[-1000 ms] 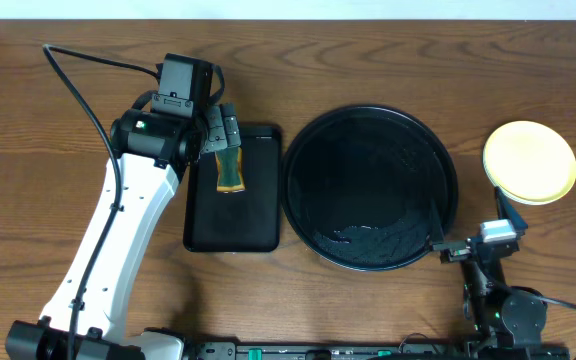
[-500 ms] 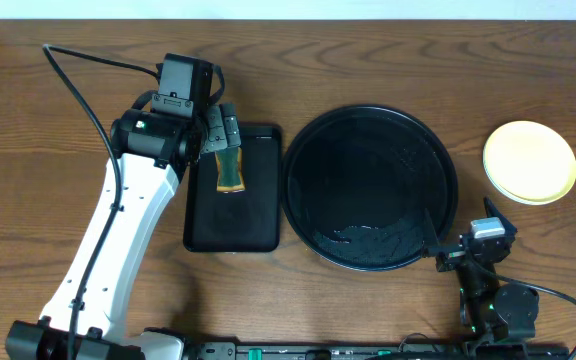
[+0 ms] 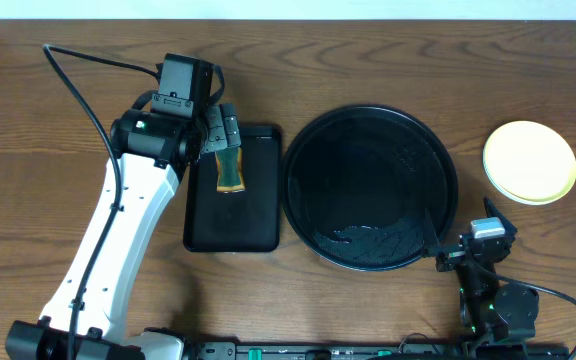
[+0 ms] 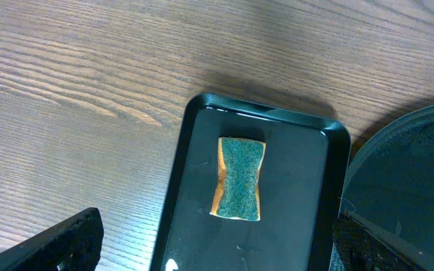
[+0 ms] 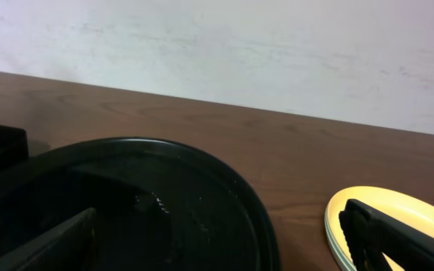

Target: Clean dirty plates on tray and stack at the side

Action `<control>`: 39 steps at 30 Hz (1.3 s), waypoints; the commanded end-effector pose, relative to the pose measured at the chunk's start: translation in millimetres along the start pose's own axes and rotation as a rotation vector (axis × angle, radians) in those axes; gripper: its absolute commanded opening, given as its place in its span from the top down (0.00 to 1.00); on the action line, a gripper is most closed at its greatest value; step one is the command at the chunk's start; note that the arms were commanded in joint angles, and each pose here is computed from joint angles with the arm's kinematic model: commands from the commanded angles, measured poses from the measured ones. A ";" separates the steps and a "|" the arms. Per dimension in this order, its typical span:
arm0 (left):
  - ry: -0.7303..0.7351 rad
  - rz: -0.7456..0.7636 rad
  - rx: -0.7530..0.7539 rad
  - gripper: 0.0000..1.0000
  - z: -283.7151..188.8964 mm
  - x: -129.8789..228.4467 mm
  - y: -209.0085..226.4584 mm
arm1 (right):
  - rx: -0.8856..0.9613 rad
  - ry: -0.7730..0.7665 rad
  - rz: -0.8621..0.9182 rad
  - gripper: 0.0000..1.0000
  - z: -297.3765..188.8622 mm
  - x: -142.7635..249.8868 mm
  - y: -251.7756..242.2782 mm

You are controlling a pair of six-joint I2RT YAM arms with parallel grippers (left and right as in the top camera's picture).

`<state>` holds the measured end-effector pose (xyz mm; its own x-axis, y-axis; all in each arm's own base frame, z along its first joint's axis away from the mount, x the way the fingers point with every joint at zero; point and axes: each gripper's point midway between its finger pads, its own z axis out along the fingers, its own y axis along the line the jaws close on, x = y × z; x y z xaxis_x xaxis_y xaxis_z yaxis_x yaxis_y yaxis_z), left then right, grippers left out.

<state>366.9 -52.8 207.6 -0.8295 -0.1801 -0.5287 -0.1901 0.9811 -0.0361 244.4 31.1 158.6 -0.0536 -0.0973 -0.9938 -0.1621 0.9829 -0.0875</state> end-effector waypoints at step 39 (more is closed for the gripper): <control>-0.419 -0.197 0.063 0.02 -123.4 71.6 87.6 | 0.005 -0.001 0.012 0.01 -0.3 0.3 -1.2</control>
<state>241.1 -0.2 290.2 -0.5223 -0.2938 -0.8005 -0.2298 0.9526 -0.1997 244.4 31.1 158.7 -0.0532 -0.0973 -0.9938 -0.1621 0.9829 -0.0876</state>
